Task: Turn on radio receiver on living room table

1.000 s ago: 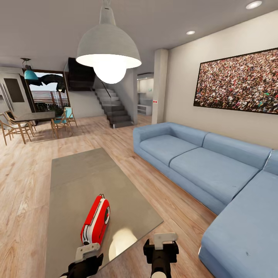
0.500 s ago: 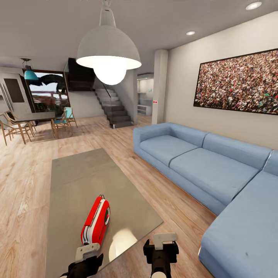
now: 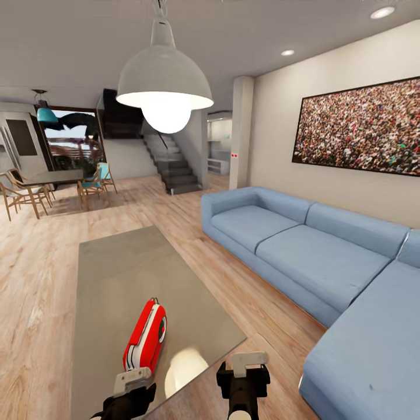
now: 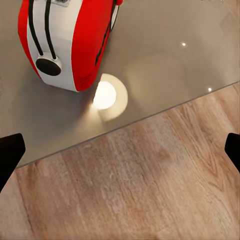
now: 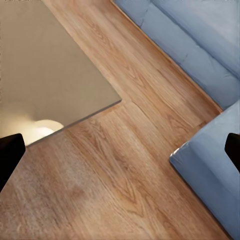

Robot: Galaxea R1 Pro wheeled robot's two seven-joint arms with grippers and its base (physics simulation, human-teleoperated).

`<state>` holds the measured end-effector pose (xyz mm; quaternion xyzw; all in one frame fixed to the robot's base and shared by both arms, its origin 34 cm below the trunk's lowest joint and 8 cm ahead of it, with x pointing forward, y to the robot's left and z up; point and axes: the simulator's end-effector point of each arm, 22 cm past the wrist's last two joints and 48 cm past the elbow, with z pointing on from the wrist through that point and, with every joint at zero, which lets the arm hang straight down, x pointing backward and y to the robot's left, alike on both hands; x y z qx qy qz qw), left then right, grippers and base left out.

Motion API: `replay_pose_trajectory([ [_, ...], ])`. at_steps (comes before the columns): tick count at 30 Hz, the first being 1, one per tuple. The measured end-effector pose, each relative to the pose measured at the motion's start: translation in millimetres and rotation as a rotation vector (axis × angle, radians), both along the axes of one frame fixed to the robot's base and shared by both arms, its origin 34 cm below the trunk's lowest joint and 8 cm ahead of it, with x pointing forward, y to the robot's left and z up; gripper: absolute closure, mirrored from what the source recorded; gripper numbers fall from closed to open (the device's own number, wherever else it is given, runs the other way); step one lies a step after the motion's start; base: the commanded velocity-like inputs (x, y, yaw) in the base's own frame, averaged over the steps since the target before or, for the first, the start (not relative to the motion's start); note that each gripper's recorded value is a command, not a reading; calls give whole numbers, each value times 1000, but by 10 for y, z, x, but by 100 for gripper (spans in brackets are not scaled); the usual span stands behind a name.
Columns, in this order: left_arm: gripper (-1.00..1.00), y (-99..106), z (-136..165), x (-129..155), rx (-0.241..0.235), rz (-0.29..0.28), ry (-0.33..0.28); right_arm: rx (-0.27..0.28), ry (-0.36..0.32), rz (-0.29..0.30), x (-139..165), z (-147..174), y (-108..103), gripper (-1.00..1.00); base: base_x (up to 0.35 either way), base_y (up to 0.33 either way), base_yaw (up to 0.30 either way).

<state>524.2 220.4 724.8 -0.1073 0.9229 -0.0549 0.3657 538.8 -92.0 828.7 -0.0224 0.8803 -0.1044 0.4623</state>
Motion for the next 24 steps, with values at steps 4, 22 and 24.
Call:
replay_pose_trajectory([
  [4,-100,0,62,-1,0,0,0,0,0,0,-1,62,0,-100,0,0,0],
  [22,-100,-10,302,-42,-2,-5,20,-1,4,1,-14,321,0,-100,0,0,0],
  [24,-100,-23,305,-76,-6,-10,40,-1,4,1,-16,349,0,-100,0,0,0],
])
